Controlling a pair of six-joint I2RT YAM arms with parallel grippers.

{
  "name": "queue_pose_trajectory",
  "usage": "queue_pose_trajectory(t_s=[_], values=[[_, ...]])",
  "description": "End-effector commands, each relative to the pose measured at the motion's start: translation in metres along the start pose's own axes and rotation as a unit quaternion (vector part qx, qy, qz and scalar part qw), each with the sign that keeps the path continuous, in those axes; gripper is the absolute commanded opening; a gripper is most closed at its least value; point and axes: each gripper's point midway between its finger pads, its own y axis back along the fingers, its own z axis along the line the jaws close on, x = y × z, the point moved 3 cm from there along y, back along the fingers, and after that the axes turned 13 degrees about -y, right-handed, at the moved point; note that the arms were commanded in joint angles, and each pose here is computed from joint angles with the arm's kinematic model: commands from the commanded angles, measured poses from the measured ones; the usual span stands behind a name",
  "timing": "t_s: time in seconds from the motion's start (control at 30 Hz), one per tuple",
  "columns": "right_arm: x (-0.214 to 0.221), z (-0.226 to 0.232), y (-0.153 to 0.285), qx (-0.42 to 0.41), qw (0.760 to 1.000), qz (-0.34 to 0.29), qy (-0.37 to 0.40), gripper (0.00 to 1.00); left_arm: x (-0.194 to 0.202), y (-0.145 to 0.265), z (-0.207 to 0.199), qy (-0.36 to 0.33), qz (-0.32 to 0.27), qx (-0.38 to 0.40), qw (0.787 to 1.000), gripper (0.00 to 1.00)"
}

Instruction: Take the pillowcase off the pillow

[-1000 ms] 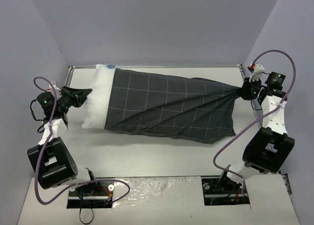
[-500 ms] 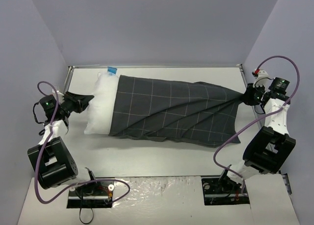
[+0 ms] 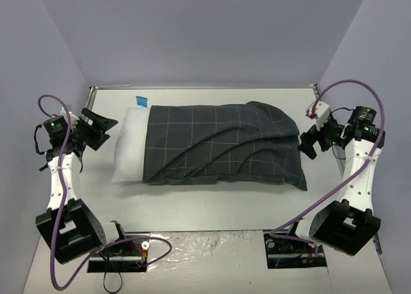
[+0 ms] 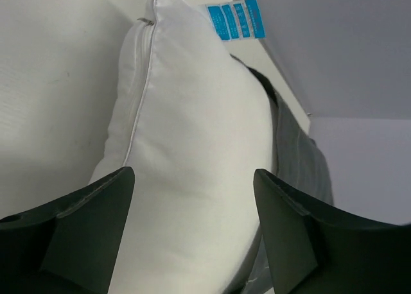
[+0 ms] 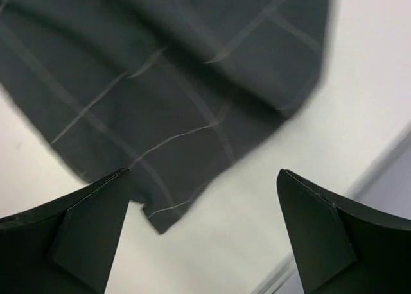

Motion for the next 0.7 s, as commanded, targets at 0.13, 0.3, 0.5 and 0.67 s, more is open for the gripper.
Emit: queue_pose_trajectory(t_s=[0.13,0.3,0.5,0.67], values=[[0.101,0.095,0.010,-0.190,0.953,0.166,0.167,0.92,0.057,0.047,0.013,-0.079,0.048,-0.148,0.985,0.80],[0.127,0.110,0.001,-0.217,0.938,0.174,0.208,0.93,0.072,0.069,0.011,-0.040,0.045,-0.181,0.982,0.83],[0.117,0.083,-0.038,-0.127,0.962,0.145,0.192,0.91,0.091,0.072,0.013,0.002,0.059,-0.178,0.982,0.83],[0.113,0.079,-0.073,-0.100,0.971,0.136,0.172,0.81,0.092,0.072,0.011,0.003,0.059,-0.171,0.983,0.83]])
